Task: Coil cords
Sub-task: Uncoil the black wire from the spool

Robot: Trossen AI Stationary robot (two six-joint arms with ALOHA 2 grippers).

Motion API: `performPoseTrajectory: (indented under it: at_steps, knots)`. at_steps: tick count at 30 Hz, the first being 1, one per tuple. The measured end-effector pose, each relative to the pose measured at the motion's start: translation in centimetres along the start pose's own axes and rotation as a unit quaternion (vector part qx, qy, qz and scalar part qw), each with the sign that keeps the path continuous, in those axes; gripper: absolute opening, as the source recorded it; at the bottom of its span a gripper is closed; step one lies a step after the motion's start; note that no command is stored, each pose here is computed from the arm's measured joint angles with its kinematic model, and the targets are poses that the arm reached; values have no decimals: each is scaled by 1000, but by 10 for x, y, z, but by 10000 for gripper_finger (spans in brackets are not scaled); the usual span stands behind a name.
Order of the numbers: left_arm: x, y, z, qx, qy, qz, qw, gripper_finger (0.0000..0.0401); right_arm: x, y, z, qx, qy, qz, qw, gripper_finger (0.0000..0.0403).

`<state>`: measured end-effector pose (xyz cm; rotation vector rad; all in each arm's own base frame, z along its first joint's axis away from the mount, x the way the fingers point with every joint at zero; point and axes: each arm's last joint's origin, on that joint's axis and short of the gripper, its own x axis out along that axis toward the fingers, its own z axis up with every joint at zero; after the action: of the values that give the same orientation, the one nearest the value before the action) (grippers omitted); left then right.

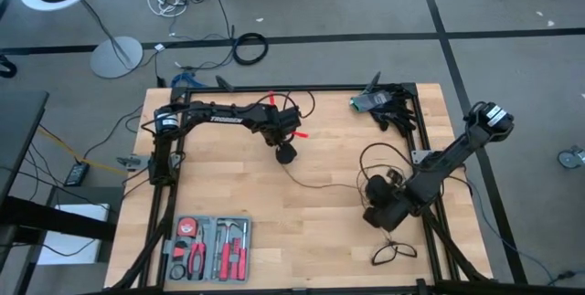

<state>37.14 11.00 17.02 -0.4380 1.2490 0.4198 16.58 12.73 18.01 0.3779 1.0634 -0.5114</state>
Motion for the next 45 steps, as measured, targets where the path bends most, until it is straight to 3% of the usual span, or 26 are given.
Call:
performPoseTrajectory:
  at_steps: [8, 14, 19, 23, 31, 36, 45]
  knots:
    - [0, -1, 1, -2, -4, -7, 1000, 309, 24, 15, 51, -50, -173, 2, 984, 124]
    - [-1, -2, 2, -2, -8, -10, 1000, 309, 71, 28, 105, -102, -273, 10, 956, 163]
    - [-1, -4, 1, 0, -6, -12, 1000, 309, 118, 27, 131, -155, -301, 50, 940, 176]
    - [-1, -4, 1, 0, -7, -13, 1000, 309, 154, 23, 136, -160, -292, 108, 937, 175]
    - [-2, -4, 2, 1, -9, -13, 1000, 310, 187, 33, 142, -168, -271, 110, 942, 144]
    - [-2, -4, 1, 1, -3, -12, 1000, 310, 175, 33, 138, -179, -213, 114, 954, 23]
    - [-2, 2, -2, -7, 14, 7, 1000, 310, 106, 27, 103, -208, -37, 102, 972, 3]
